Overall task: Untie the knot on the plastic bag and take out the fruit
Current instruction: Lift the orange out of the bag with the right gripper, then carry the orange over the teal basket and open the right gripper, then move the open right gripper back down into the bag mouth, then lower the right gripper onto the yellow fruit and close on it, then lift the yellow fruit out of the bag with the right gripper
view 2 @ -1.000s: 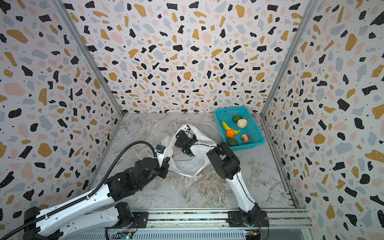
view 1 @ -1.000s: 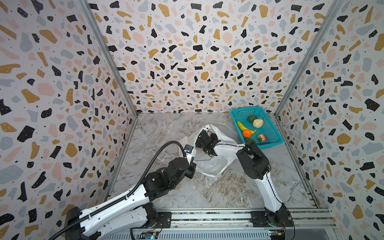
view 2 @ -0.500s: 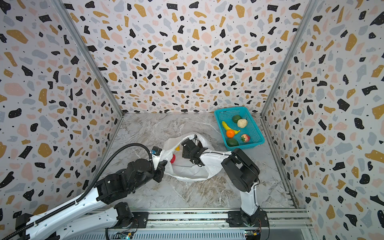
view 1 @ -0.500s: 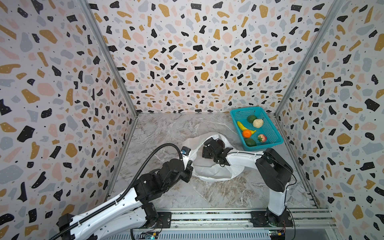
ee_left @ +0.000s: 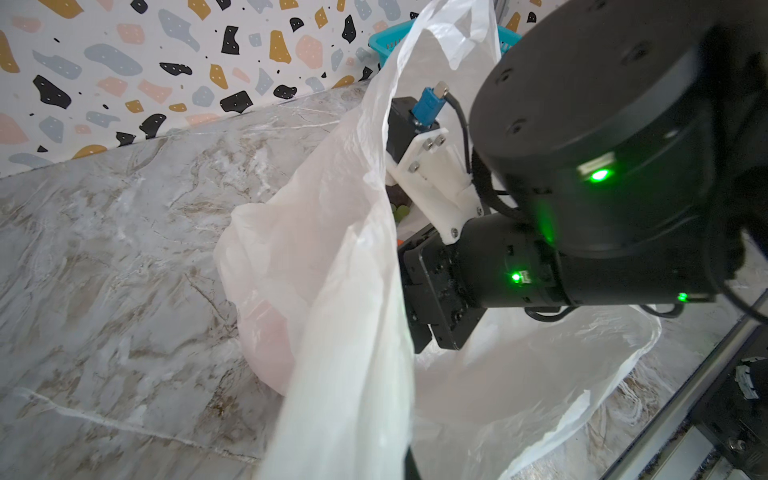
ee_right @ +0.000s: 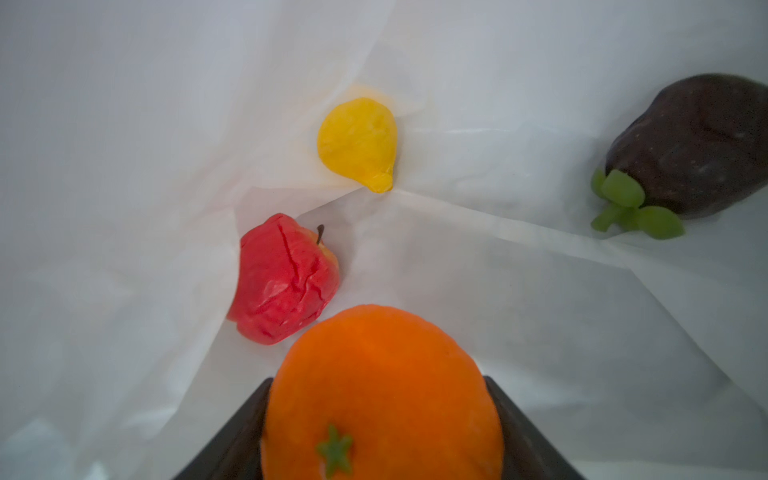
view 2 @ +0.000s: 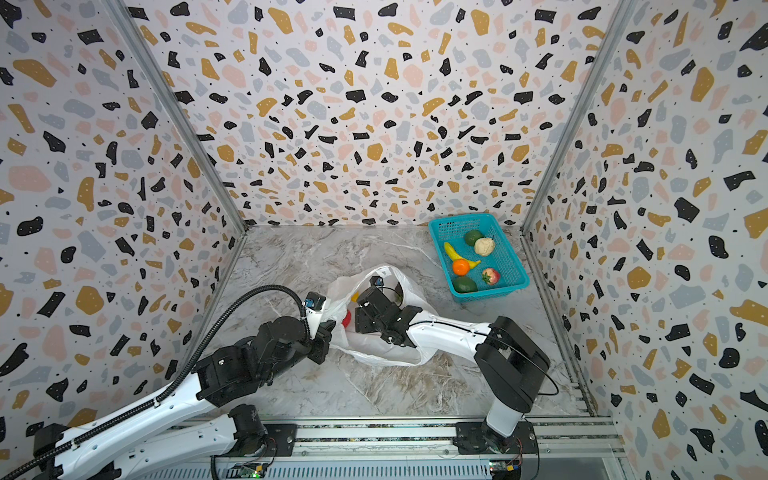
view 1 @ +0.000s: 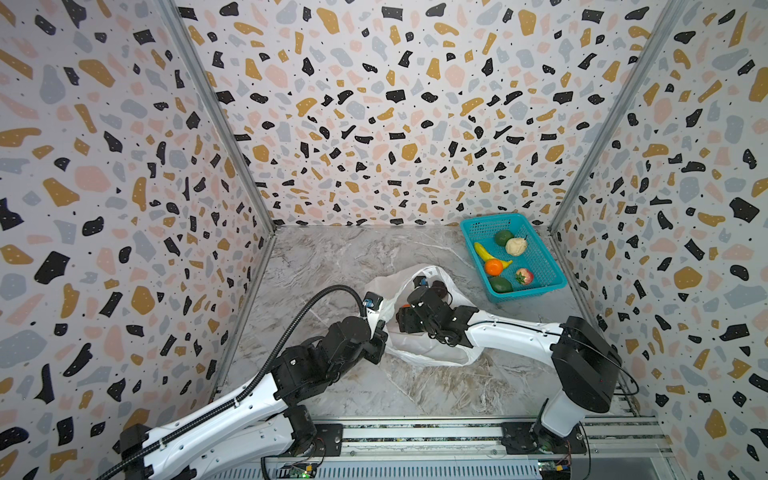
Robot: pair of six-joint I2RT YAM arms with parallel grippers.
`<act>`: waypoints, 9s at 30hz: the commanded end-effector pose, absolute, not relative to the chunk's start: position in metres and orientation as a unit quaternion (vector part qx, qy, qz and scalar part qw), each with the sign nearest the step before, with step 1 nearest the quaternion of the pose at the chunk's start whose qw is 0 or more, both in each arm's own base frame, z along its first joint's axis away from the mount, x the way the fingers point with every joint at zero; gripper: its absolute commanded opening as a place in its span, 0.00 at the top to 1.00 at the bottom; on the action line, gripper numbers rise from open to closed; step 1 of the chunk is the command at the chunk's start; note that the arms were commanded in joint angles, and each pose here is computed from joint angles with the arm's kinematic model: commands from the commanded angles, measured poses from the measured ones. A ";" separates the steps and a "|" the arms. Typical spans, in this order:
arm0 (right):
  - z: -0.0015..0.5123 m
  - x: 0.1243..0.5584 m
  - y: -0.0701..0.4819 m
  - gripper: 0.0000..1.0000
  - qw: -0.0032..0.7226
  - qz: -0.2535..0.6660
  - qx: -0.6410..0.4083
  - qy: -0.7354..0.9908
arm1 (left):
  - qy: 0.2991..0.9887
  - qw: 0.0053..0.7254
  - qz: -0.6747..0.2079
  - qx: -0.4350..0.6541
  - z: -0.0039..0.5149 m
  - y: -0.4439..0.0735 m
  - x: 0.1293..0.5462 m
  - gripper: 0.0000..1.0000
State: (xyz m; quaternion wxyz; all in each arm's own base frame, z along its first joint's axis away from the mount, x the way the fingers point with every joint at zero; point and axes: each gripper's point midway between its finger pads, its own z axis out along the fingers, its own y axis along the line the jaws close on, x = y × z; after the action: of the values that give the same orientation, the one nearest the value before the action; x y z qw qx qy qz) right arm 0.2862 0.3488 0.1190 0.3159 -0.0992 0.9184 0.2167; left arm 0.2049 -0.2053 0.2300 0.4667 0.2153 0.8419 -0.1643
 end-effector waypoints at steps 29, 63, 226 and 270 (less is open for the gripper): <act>0.306 0.245 0.308 0.49 0.375 0.308 -0.130 0.864 | 0.833 0.495 -0.159 0.188 0.247 -0.209 0.218 1.00; 0.167 0.497 -0.011 0.46 0.422 0.102 0.167 0.885 | 0.834 0.500 -0.147 0.182 0.249 -0.198 0.216 1.00; 0.055 0.402 0.404 0.26 0.363 0.182 -0.052 0.912 | 0.805 0.450 -0.310 0.232 0.254 -0.219 0.163 1.00; 0.207 0.275 0.368 0.60 0.318 0.370 -0.150 0.860 | 0.812 0.496 -0.233 0.199 0.241 -0.209 0.195 1.00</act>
State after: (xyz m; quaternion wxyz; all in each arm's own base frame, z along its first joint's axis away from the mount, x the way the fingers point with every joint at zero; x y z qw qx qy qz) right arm 0.2884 0.3700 0.1802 0.3247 -0.1294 0.8668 0.3557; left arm 0.1905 -0.2090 0.2354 0.4788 0.2036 0.8212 -0.2343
